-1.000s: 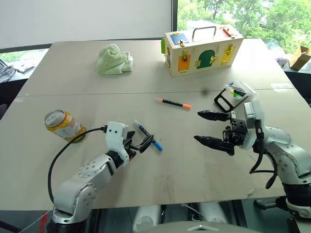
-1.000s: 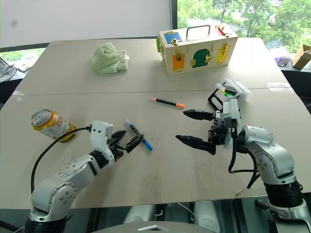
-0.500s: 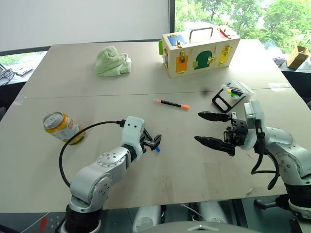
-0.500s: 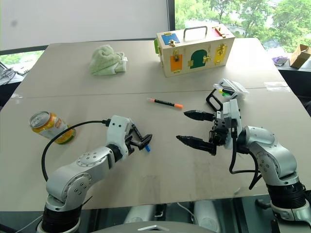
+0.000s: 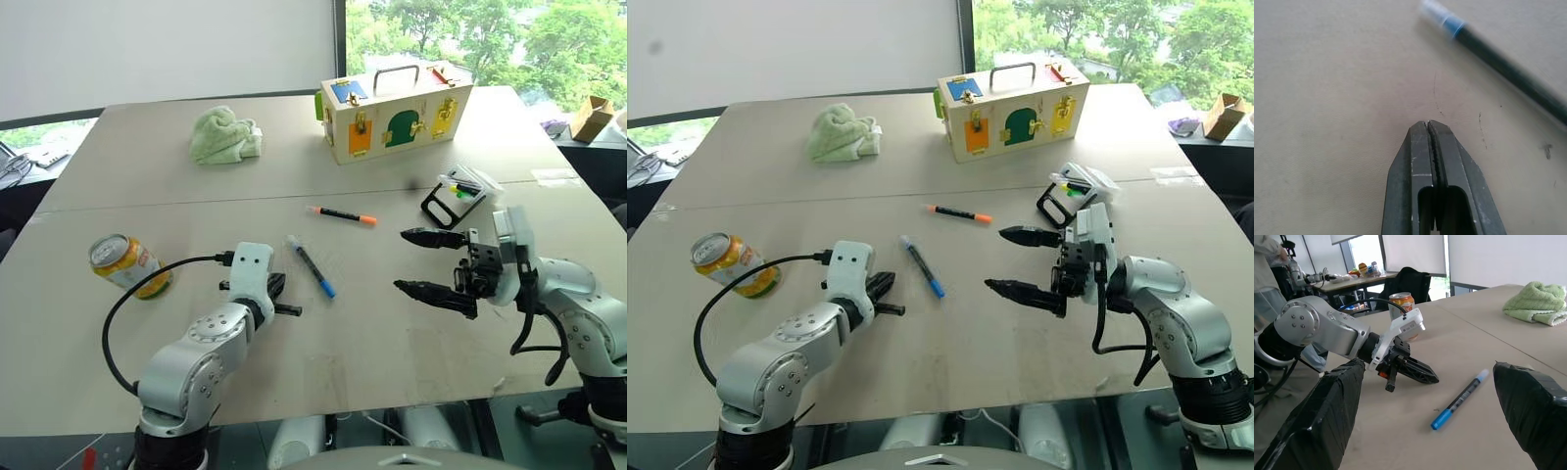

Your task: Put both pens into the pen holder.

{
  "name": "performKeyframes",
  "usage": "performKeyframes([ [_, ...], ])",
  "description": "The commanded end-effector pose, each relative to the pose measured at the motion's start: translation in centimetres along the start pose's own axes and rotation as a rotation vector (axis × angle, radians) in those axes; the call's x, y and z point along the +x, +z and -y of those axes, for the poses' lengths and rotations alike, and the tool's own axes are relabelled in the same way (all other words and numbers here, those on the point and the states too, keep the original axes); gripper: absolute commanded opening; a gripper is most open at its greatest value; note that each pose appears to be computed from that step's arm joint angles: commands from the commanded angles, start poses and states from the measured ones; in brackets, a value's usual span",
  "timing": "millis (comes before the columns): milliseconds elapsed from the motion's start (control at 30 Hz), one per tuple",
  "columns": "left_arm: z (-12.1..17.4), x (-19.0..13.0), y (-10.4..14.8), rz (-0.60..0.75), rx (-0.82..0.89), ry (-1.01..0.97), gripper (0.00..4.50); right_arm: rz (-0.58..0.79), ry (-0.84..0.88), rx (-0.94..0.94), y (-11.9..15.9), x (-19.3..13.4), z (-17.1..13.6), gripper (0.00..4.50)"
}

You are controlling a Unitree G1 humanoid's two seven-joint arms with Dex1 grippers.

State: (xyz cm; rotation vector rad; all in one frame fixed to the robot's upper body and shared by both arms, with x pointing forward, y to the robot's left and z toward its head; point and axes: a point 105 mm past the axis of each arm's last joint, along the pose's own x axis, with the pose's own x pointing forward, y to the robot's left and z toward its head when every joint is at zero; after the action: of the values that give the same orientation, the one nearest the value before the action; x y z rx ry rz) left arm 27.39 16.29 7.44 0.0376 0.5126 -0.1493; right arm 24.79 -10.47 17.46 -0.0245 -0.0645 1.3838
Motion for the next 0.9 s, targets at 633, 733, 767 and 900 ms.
performKeyframes([
  [633, -0.6, -0.3, 3.0, 0.198, -0.172, -0.146, 3.21, -0.082, -0.030, -0.088, -0.7, -1.2, 0.7, 4.50],
  [733, 0.1, -0.9, 3.4, 0.241, -0.056, -0.227, 4.47, -0.086, -0.032, -0.085, -0.9, -1.0, 0.7, 4.50],
  [767, 0.1, -1.2, 3.3, 0.250, -0.028, -0.249, 4.47, -0.085, -0.030, -0.084, -0.9, -0.8, 0.6, 4.50],
  [900, -1.3, -1.6, 3.0, 0.267, 0.006, -0.263, 4.47, -0.102, -0.037, -0.086, -1.4, -0.7, 0.7, 4.50],
])
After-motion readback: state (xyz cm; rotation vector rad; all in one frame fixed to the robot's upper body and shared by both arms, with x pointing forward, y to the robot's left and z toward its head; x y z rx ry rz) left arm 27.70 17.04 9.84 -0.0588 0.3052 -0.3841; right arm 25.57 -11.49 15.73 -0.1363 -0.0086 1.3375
